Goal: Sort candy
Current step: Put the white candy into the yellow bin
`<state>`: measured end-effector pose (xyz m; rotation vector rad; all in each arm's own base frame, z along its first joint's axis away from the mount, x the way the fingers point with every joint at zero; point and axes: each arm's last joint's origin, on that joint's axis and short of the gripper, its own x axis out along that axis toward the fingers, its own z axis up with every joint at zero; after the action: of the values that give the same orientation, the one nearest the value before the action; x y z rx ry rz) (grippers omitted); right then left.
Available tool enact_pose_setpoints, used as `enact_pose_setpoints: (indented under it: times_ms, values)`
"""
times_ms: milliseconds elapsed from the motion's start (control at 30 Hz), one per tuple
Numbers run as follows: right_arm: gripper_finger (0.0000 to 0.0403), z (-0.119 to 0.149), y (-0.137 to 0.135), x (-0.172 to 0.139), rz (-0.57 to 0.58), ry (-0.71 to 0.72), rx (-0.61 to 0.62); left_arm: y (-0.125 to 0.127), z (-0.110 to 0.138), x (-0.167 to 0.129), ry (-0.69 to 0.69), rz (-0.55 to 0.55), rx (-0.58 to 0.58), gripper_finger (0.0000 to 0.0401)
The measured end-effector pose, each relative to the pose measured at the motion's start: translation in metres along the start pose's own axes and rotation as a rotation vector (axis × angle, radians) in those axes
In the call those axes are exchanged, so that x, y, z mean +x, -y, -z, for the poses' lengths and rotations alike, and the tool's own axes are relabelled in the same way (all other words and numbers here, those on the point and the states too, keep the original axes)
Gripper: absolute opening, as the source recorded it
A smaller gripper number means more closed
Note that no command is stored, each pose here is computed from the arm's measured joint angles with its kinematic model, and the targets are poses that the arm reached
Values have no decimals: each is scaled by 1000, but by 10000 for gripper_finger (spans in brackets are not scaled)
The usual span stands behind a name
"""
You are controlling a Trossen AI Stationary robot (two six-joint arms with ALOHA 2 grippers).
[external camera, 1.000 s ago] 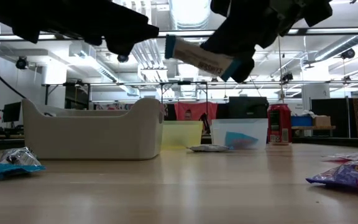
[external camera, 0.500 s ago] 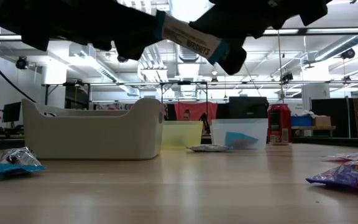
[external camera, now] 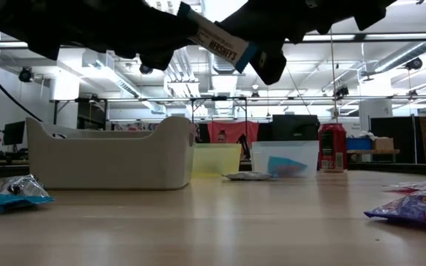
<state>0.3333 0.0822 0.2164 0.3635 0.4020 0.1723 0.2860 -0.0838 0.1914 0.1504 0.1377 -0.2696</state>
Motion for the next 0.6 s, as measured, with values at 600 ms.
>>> enact_pose_setpoints:
  times_ms: [600]
  values:
    - [145,-12,13,-6,218,93,-17,-19,-20,-30,-99,-142,-15,3]
